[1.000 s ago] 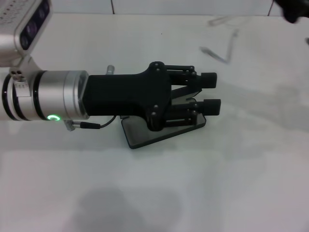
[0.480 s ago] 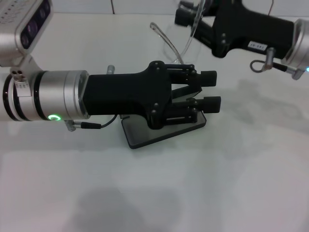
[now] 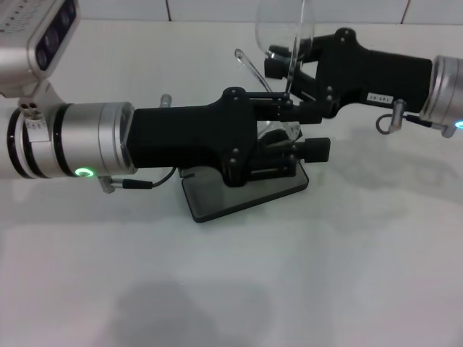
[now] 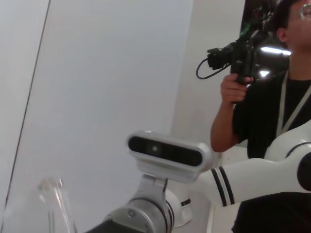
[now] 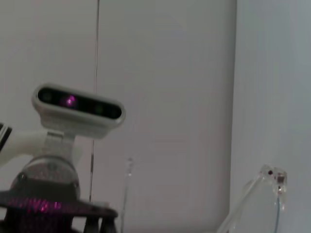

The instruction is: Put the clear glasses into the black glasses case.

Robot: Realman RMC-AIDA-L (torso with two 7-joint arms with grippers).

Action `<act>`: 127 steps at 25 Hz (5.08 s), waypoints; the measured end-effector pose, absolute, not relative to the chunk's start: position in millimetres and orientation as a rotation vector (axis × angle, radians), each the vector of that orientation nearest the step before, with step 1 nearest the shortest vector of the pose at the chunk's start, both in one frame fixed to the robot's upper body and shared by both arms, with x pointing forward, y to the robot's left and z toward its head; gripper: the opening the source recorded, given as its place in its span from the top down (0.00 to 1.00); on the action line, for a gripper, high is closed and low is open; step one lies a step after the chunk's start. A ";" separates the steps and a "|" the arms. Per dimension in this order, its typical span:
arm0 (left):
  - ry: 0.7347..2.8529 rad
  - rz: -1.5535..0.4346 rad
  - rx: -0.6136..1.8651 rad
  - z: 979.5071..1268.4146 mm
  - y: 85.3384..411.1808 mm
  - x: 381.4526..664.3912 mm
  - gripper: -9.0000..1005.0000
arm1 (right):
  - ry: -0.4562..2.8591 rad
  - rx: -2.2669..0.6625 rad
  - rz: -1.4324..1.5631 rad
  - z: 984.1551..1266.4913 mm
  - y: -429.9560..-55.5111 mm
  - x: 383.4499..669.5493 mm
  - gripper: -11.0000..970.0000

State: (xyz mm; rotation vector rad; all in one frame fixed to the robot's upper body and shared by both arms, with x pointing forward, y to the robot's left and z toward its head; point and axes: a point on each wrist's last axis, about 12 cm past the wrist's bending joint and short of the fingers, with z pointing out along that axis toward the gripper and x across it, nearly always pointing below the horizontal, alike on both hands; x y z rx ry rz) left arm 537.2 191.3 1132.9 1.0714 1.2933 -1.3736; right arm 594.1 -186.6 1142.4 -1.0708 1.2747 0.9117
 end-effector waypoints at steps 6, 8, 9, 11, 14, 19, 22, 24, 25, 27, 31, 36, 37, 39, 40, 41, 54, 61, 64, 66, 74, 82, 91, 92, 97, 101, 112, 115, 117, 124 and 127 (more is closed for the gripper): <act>1.290 -1.375 1.066 1134.1 190.4 538.4 0.36 | 1.310 -1.171 0.886 1134.6 -185.3 590.8 0.86; 1.292 -1.374 1.061 1133.7 191.0 538.2 0.36 | 1.319 -1.197 0.879 1132.7 -185.6 589.8 0.86; 1.294 -1.373 1.059 1133.5 191.2 538.2 0.36 | 1.324 -1.208 0.875 1131.4 -186.2 589.0 0.86; 1.298 -1.368 1.056 1133.4 191.0 539.1 0.36 | 1.330 -1.226 0.866 1129.5 -188.3 587.4 0.86; 1.303 -1.368 1.057 1133.9 189.7 540.4 0.35 | 1.328 -1.252 0.857 1128.4 -191.8 584.0 0.86; 1.310 -1.369 1.055 1133.8 189.0 540.9 0.35 | 1.318 -1.286 0.897 1129.3 -194.2 576.0 0.86; 1.309 -1.369 1.057 1134.2 188.6 541.3 0.35 | 1.342 -1.307 0.920 1129.9 -194.6 574.4 0.86; 1.308 -1.368 1.057 1134.4 188.4 541.4 0.35 | 1.361 -1.303 0.918 1129.7 -196.2 575.1 0.86; 1.308 -1.368 1.058 1134.6 188.4 541.6 0.35 | 1.366 -1.292 0.912 1129.7 -197.9 575.9 0.86; 1.306 -1.367 1.059 1135.0 188.4 541.8 0.35 | 1.381 -1.237 0.885 1130.6 -205.9 578.9 0.86; 1.305 -1.364 1.056 1135.4 188.9 542.0 0.34 | 1.386 -1.159 0.861 1133.7 -216.9 582.5 0.86; 1.305 -1.364 1.059 1135.2 188.6 542.0 0.34 | 1.373 -1.146 0.870 1136.0 -218.1 582.4 0.86; 1.304 -1.364 1.062 1135.3 188.4 541.9 0.34 | 1.371 -1.149 0.875 1136.2 -216.8 582.2 0.86; 1.303 -1.363 1.064 1135.4 188.2 541.9 0.34 | 1.368 -1.158 0.891 1135.3 -213.4 581.2 0.86; 1.302 -1.362 1.064 1135.6 188.2 542.0 0.34 | 1.367 -1.167 0.899 1134.5 -211.4 580.4 0.86; 1.302 -1.362 1.063 1135.8 188.4 542.1 0.34 | 1.366 -1.178 0.908 1133.7 -209.4 579.1 0.86; 1.306 -1.358 1.061 1135.9 190.0 542.5 0.33 | 1.314 -1.229 0.994 1134.0 -208.4 566.3 0.86; 1.300 -1.354 1.051 1137.4 193.6 543.0 0.33 | 1.407 -1.066 0.830 1126.9 -236.9 575.9 0.86; 1.330 -1.307 1.009 1135.8 199.3 547.9 0.33 | 1.439 -1.000 0.780 1123.0 -251.3 575.5 0.86; 1.389 -1.240 0.972 1131.0 203.7 554.5 0.32 | 1.461 -0.970 0.760 1119.1 -261.5 571.9 0.86; 1.734 -0.964 1.020 1113.3 209.8 583.5 0.32 | 1.509 -0.941 0.730 1110.6 -283.5 557.2 0.86; 1.914 -0.829 1.153 1115.9 195.5 592.4 0.32 | 1.535 -0.930 0.711 1106.6 -294.6 550.3 0.86; 1.882 -0.801 1.181 1116.3 192.9 592.0 0.30 | 1.538 -1.005 0.721 1106.1 -289.1 549.8 0.86; 1.857 -0.814 1.169 1118.3 193.6 591.1 0.30 | 1.532 -1.043 0.722 1107.2 -286.6 549.2 0.86; 1.674 -0.933 1.063 1133.2 206.4 581.7 0.30 | 1.521 -1.241 0.720 1116.8 -266.6 550.6 0.86; 1.560 -0.953 0.912 1137.7 230.0 573.2 0.30 | 1.505 -1.398 0.627 1126.0 -234.7 561.6 0.86; 1.552 -0.979 0.761 1126.0 253.9 555.1 0.31 | 1.335 -1.760 0.182 1116.6 -136.2 557.7 0.86; 1.554 -0.981 0.751 1124.5 256.6 552.8 0.31 | 1.299 -1.771 0.113 1110.0 -127.1 552.0 0.86; 1.556 -0.981 0.749 1124.0 257.1 552.5 0.31 | 1.272 -1.780 0.067 1104.6 -121.3 547.5 0.86; 1.561 -0.982 0.758 1125.6 254.9 556.2 0.31 | 1.153 -1.769 -0.109 1084.0 -97.0 529.7 0.86; 1.561 -0.983 0.763 1126.1 253.7 556.9 0.31 | 1.127 -1.762 -0.136 1080.5 -92.8 525.5 0.86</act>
